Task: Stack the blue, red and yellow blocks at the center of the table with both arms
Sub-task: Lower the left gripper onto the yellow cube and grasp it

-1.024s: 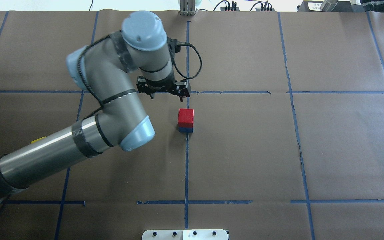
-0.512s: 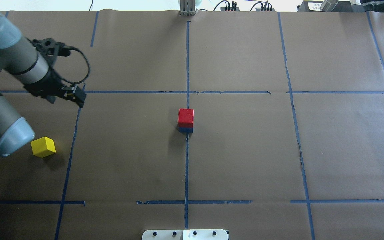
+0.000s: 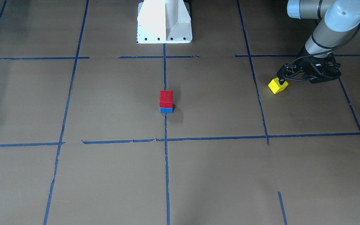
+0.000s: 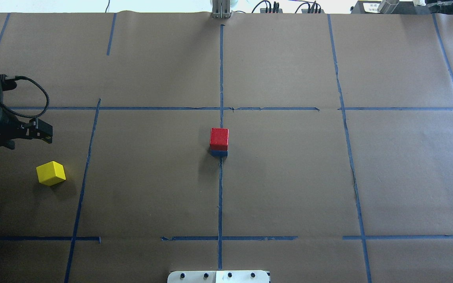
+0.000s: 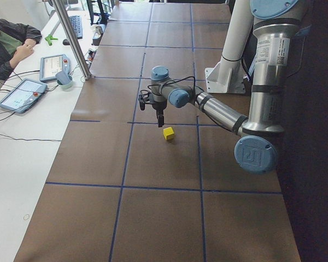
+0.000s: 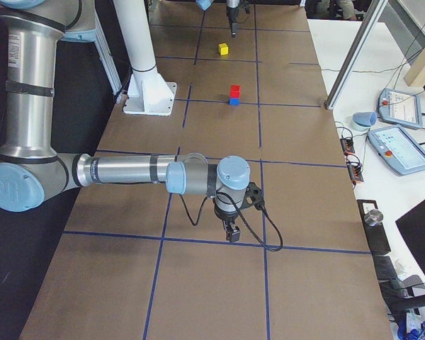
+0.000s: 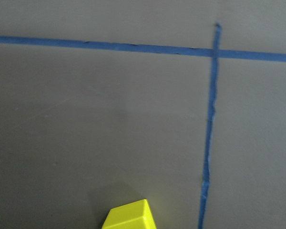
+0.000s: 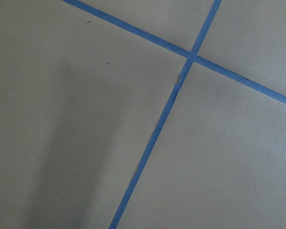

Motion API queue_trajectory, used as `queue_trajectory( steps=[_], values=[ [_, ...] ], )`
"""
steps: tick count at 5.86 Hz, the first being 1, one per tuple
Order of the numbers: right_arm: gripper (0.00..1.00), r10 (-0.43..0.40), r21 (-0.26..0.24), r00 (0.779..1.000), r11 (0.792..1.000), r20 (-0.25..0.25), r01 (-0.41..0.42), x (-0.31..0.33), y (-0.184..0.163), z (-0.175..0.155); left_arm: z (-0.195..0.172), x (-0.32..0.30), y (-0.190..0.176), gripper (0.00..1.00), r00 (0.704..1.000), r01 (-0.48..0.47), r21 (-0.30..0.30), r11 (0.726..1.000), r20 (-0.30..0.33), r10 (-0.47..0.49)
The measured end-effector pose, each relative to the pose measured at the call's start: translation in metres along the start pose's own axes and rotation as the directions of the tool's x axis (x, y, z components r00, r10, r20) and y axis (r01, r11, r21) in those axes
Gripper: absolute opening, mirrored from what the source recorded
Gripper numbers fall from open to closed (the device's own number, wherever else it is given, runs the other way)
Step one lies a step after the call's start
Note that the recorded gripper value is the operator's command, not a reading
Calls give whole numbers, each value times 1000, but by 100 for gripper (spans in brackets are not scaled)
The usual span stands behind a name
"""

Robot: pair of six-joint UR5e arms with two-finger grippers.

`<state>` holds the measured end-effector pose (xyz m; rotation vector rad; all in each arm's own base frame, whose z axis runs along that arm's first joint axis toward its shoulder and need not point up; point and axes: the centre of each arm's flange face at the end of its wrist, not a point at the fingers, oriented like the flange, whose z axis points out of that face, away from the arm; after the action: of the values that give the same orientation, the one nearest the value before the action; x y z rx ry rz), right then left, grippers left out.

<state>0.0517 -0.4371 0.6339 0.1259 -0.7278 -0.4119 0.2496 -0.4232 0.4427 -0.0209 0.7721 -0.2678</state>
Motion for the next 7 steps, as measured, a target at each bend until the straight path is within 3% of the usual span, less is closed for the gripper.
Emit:
queue_trajectory(
  steps=[1, 3, 6, 7],
  values=[
    [100, 0, -1, 1000, 1000, 0, 0, 1, 0, 1, 18, 3, 21, 100, 998, 58, 28, 998, -6, -58],
    [100, 0, -1, 1000, 1000, -1, 0, 1, -1, 1, 50, 18, 54, 100, 997, 80, 43, 996, 17, -81],
    [100, -1, -1, 1000, 1000, -1, 1, 1, -1, 1, 74, 9, 56, 100, 997, 49, 31, 998, 63, -51],
    [100, -2, 0, 1000, 1000, -1, 2, 1, -1, 0, 84, 5, 53, 93, 996, 43, 27, 999, 73, -45]
  ],
)
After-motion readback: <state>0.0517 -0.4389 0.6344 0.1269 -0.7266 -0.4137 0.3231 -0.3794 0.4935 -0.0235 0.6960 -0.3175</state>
